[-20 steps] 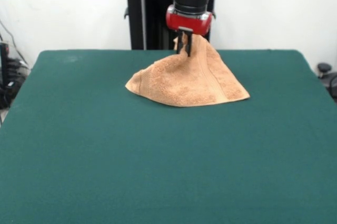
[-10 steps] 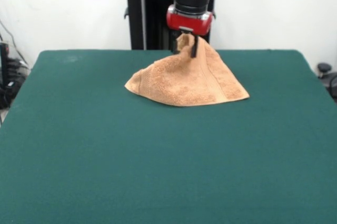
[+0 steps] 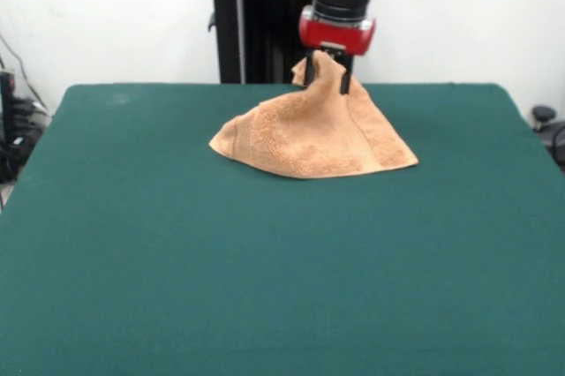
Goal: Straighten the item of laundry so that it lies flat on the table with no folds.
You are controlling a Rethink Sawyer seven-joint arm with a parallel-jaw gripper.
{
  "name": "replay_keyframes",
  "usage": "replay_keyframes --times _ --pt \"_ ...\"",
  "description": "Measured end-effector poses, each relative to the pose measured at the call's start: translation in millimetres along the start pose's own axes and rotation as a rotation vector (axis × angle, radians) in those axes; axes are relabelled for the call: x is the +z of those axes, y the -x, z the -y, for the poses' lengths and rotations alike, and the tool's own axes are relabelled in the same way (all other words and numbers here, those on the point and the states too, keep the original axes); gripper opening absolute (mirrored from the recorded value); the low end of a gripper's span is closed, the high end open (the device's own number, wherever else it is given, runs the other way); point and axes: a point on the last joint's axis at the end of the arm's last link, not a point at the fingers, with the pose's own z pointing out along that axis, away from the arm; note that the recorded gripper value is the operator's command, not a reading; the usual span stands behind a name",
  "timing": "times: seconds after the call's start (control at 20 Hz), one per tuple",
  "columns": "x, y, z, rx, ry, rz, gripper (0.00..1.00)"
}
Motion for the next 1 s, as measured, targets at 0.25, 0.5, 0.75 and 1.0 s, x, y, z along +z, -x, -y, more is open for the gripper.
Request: replay_keyframes --times 0.25,0.5,0.75,1.0 --pt "-9.7 -10.3 -14.6 -0.038 0.002 0.001 1.0" --pt "-30.5 -11.1 -23.7 -0.029 -0.011 -0.013 1.0" --pt "-39.6 -9.0 -31.2 -0.017 -0.02 -0.018 1.0" --pt "-35.6 -7.5 -25.0 0.003 -0.024 -0.03 1.0"
